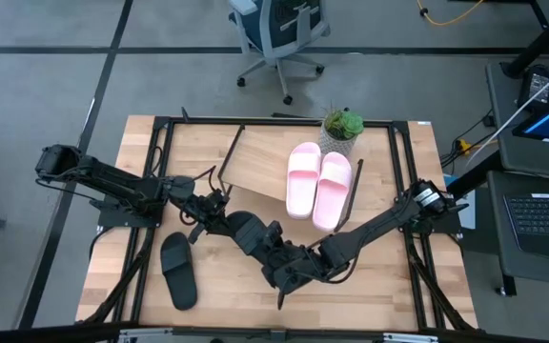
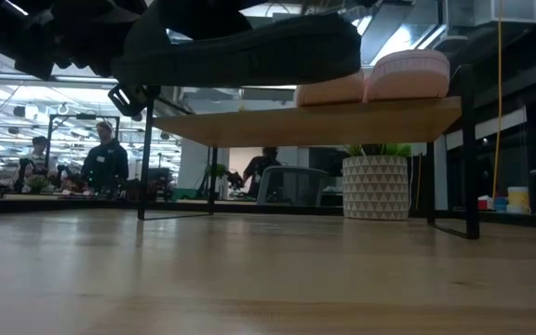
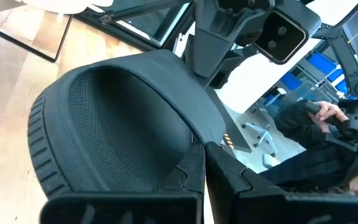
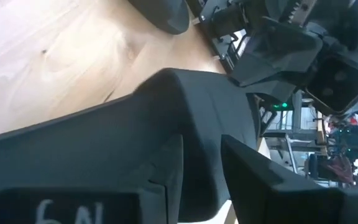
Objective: Pick and place slides into the shelf
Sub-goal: Put the right black slide on the shelf
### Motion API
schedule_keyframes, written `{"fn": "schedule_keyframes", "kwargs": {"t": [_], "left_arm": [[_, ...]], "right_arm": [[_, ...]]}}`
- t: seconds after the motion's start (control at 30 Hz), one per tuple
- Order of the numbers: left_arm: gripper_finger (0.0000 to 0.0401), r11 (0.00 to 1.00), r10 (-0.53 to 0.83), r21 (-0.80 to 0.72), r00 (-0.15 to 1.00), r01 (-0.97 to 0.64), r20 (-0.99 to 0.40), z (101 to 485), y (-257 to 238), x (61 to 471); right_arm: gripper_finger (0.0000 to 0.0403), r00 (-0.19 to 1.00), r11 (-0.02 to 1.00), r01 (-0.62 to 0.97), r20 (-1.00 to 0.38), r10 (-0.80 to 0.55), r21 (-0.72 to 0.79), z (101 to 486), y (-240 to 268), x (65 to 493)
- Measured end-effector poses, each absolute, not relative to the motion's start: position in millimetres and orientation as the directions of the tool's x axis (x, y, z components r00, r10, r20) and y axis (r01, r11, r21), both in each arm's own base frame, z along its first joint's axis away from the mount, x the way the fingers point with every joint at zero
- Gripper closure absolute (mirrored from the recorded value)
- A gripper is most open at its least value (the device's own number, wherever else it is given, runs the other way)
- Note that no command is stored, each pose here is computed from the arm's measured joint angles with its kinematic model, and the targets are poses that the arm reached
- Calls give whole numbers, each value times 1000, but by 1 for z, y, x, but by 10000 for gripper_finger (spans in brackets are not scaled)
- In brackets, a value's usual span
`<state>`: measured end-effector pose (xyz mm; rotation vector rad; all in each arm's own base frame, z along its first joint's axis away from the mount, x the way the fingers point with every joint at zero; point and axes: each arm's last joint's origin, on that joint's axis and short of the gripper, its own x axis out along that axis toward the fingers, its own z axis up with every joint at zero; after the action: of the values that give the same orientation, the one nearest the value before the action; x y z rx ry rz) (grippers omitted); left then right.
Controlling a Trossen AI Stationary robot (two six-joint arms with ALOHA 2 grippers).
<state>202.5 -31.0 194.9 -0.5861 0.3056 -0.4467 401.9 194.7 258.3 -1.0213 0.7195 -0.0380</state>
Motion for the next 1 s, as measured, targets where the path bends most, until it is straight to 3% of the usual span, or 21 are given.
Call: {"fn": "schedule_keyframes", "kwargs": {"t": [0.2, 0.53, 0.73, 1.0], "left_arm": [[401, 742, -486, -591, 861, 316, -150, 195, -31, 202], [401, 740, -492, -592, 858, 321, -150, 195, -31, 202], [386, 746, -485, -584, 862, 321, -147, 195, -31, 203], [328, 773, -474, -537, 870, 337, -137, 196, -31, 203]], "right_arm": [[309, 769, 548, -280, -526, -364, -788, 259, 188, 405], [392, 780, 560, -263, -515, -356, -786, 260, 188, 407], [396, 780, 576, -249, -514, -357, -778, 260, 188, 408], [396, 782, 570, -226, -496, -377, -790, 261, 189, 407]]}}
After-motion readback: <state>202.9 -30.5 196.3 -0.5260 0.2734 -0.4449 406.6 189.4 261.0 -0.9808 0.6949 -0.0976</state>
